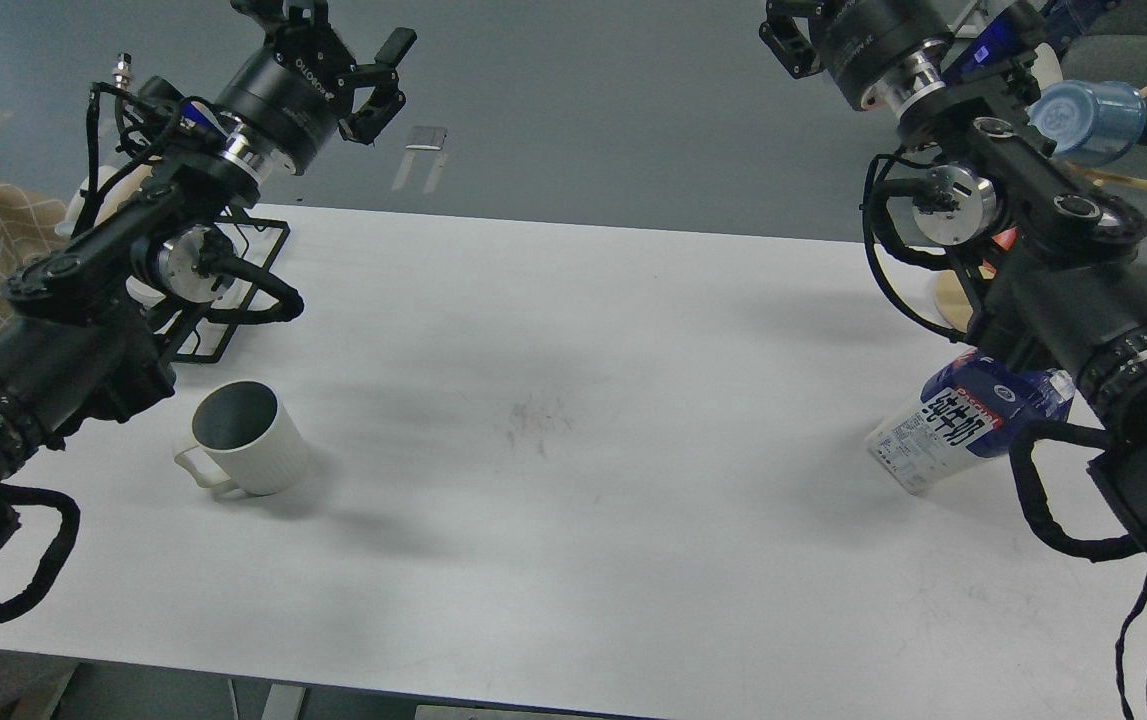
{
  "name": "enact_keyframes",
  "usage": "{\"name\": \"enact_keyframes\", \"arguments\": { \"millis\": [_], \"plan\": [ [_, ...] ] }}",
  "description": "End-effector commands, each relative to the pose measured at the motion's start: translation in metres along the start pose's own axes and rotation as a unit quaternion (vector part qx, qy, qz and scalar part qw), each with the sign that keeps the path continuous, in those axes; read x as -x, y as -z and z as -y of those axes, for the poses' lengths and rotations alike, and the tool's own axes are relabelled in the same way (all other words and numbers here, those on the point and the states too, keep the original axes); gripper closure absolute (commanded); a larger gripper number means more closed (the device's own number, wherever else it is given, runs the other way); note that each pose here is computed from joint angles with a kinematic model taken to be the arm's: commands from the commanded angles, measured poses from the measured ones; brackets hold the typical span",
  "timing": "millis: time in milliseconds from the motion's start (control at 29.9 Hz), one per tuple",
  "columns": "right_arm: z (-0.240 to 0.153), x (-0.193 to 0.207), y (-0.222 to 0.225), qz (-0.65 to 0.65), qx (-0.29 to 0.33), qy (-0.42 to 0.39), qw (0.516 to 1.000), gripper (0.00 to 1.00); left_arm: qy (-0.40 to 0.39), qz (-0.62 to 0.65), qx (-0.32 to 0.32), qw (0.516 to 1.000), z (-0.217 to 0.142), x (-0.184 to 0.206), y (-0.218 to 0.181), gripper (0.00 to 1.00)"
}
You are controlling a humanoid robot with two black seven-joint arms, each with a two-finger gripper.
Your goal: Place cup and milk with both arms
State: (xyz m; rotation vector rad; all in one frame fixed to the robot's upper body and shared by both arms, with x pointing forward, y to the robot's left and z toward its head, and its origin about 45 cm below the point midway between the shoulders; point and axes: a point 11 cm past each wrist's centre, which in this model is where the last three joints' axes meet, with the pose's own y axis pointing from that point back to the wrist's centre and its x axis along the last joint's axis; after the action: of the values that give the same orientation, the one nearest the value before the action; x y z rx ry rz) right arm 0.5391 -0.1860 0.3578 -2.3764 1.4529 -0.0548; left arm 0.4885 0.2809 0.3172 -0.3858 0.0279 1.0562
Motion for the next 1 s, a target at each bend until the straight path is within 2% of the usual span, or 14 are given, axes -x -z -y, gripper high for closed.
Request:
{"name": "enact_keyframes", "arguments": {
  "millis": [0, 134, 367, 568, 768, 969],
  "plan": [
    [-0.009, -0.032, 0.001, 0.004, 0.003, -0.061, 0.998, 0.0, -0.001, 0.001, -0.002, 1.0, -0.003, -0.004, -0.001, 0.02],
    [-0.012, -0.043, 0.005, -0.008, 0.007, -0.082, 0.997, 0.0, -0.002, -0.004, -0.017, 1.0, -0.007, -0.011, 0.004, 0.01],
    [-0.007, -0.038, 0.009, -0.006, 0.0, -0.075, 0.997, 0.0, 0.001, -0.007, -0.027, 1.0, -0.004, -0.008, 0.006, 0.01],
    [-0.007, -0.033, 0.007, 0.007, -0.007, -0.069, 0.998, 0.0, -0.006, -0.028, -0.097, 0.995, -0.003, -0.006, 0.024, 0.01],
    [-0.016, -0.037, -0.006, 0.025, -0.002, -0.079, 0.997, 0.0, -0.042, -0.09, -0.045, 0.994, 0.001, -0.016, 0.01, 0.01],
    [-0.021, -0.04, -0.012, 0.026, 0.004, -0.083, 0.996, 0.0, -0.051, -0.084, -0.038, 0.994, -0.004, -0.027, 0.0, 0.01]
  ]
}}
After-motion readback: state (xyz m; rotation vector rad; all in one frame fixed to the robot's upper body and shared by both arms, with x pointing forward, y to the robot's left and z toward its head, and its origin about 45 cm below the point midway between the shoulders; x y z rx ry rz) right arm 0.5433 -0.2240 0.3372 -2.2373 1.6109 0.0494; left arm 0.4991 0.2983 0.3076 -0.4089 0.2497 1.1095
